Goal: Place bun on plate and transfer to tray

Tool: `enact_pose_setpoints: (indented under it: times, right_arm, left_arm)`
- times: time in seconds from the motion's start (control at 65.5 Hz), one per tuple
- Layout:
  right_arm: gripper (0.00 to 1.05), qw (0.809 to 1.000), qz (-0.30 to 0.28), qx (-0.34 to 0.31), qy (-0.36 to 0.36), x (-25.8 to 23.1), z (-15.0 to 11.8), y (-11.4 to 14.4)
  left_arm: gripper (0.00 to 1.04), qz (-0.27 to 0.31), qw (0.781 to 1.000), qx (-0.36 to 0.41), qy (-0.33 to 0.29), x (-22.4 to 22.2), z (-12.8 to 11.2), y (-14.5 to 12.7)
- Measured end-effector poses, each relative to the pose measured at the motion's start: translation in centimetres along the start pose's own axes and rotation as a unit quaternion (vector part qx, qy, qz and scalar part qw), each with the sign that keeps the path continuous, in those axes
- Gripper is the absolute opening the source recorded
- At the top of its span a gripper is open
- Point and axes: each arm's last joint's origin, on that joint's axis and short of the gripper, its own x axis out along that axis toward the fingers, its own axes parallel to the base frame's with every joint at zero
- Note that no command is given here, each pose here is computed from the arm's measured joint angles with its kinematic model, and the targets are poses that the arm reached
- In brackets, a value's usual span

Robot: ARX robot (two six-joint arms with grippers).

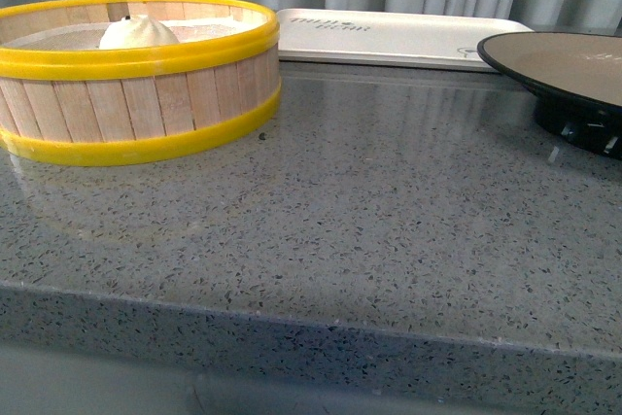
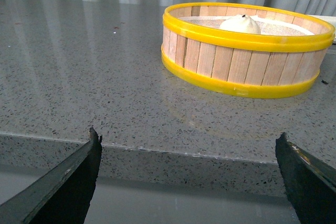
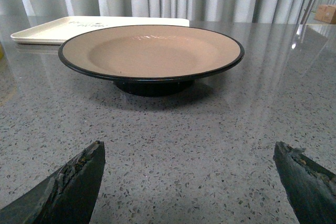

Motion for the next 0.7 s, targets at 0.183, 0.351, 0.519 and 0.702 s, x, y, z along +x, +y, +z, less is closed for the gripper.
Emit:
enact_pose_setpoints:
  times: [0.183,0.351,0.519,0.702]
  right_arm:
    - [0.96,1.0,0.0,0.0,0.0,0.0,0.0,0.0]
    - [0.96,1.0,0.0,0.0,0.0,0.0,0.0,0.0]
    - [0.96,1.0,0.0,0.0,0.0,0.0,0.0,0.0]
    - [0.96,1.0,0.0,0.0,0.0,0.0,0.0,0.0]
  left_arm:
    - [0.98,-0.051,0.989,-0.024,0.137,0.2,-0.1,0.0]
    - [0.98,-0.057,0.962,-0.07,0.257,1.8,1.5,0.6]
    - [0.98,-0.04,0.979,-0.064,0.188,4.5,6.2,1.5]
    - [0.98,-0.037,0.99,-0.048,0.131,9.8,11.4,1.3]
